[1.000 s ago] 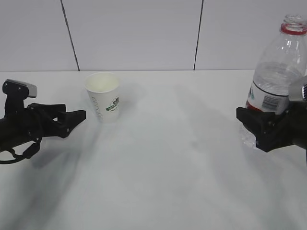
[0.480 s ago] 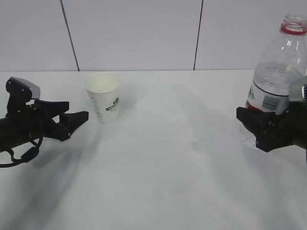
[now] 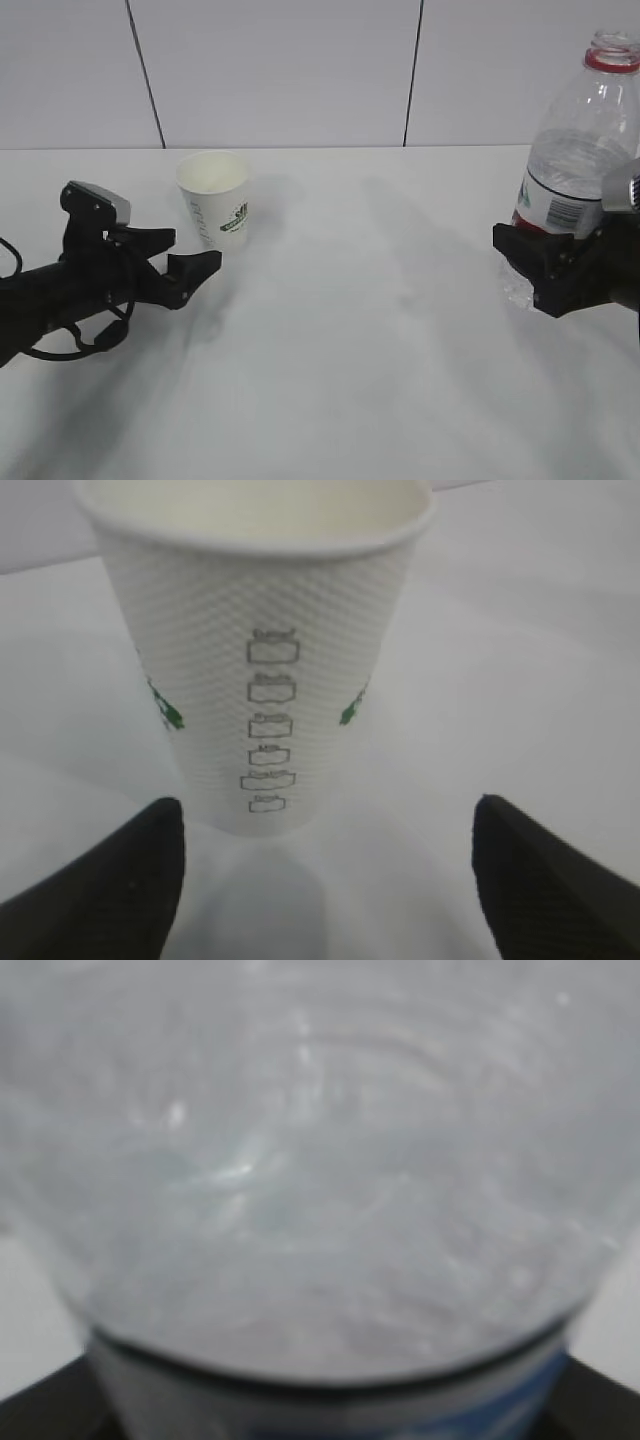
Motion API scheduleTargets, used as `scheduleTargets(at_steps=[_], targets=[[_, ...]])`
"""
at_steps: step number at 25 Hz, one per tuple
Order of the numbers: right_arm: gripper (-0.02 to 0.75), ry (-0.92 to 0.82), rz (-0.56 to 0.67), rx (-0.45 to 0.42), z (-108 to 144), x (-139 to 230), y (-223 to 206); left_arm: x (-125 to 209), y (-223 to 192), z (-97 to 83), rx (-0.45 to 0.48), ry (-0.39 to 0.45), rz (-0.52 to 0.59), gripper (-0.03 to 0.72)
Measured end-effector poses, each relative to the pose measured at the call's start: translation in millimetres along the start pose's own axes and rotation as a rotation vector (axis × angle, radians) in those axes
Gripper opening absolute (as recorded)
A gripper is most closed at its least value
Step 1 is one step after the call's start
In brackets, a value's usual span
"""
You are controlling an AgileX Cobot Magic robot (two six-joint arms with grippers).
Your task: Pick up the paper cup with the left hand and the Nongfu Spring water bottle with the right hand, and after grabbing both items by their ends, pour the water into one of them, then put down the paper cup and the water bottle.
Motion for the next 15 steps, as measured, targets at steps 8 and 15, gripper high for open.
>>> scheduleTargets(at_steps=[8,15], targets=[[0.495,0.000,-0.001,0.001,-0.1,-0.4,0.2,-4.9,-19.8,1.0,-0.026,0.018,-0.043,0.680],[0.495,-0.001,0.006,0.000,0.3,1.0,0.5,-2.7,-35.6,11.8,-0.045,0.022,-0.050,0.680]])
Point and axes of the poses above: a point on each arm's last joint axis where the gripper is mounted, y pointing back along that axis away from the gripper, z along the wrist's bending axis when the last joint is at zero, x = y × z, the point moved 5 cm from there along -y, pointing out along that axis toward the gripper, and after that the axes turned 12 degrees about y, right-handed, at the moved point
